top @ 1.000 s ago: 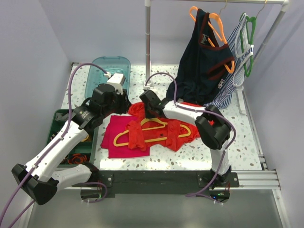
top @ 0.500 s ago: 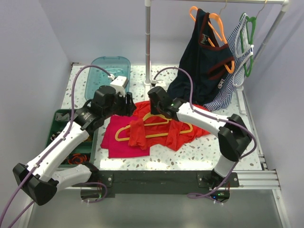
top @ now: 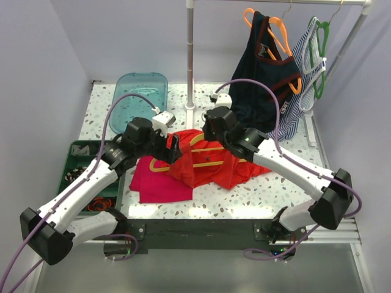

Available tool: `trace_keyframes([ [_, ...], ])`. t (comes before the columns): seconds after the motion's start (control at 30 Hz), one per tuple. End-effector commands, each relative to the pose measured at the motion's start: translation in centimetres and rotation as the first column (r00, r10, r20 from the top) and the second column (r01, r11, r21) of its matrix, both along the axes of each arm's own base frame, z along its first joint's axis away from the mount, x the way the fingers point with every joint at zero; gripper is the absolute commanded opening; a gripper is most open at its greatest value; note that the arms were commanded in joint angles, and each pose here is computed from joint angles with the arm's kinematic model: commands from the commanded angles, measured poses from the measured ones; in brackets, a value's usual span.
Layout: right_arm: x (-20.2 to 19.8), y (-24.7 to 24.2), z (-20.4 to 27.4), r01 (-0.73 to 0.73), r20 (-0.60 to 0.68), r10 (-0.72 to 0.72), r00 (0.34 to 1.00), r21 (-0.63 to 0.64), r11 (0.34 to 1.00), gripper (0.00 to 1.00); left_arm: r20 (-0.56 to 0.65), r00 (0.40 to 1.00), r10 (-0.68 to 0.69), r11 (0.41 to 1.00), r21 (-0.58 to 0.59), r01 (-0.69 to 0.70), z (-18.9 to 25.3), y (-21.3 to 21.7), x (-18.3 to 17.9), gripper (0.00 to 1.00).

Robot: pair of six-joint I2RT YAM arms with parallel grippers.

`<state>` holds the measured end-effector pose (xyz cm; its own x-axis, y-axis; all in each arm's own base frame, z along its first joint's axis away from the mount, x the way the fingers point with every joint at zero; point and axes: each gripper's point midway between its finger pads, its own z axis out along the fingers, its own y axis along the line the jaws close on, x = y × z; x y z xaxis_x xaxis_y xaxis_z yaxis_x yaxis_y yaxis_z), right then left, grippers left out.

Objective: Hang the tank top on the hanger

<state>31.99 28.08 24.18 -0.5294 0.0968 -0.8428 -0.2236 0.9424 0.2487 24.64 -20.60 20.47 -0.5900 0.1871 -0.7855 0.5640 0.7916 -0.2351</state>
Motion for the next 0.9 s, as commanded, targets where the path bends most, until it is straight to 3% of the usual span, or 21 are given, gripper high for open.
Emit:
trace_keyframes([
  [0.0,-0.3,-1.2,3.0,0.018,0.062,-0.018,0.998,0.007,1.000,0.00,0.153,0.983,-0.101,0.993,-0.046,0.109,5.0,-1.5,1.1,0.84],
  [0.23,-0.8,-2.0,5.5,0.013,0.105,-0.014,0.994,0.011,1.000,0.00,0.149,0.949,-0.277,0.955,-0.070,0.289,4.9,-3.6,-0.7,0.81],
  [0.63,-1.4,-2.7,8.5,-0.001,0.156,-0.005,0.988,0.042,0.999,0.00,0.068,0.921,-0.383,0.917,-0.093,0.388,1.8,-5.3,-1.3,0.71],
  [0.7,-1.5,-2.9,8.7,0.000,0.159,-0.007,0.987,0.045,0.999,0.00,0.072,0.919,-0.387,0.914,-0.099,0.393,2.0,-5.4,-1.4,0.63],
  [0.87,-1.7,-3.1,9.2,0.000,0.169,-0.010,0.986,0.054,0.999,0.00,0.072,0.910,-0.408,0.903,-0.120,0.414,2.1,-5.9,-1.9,0.27],
])
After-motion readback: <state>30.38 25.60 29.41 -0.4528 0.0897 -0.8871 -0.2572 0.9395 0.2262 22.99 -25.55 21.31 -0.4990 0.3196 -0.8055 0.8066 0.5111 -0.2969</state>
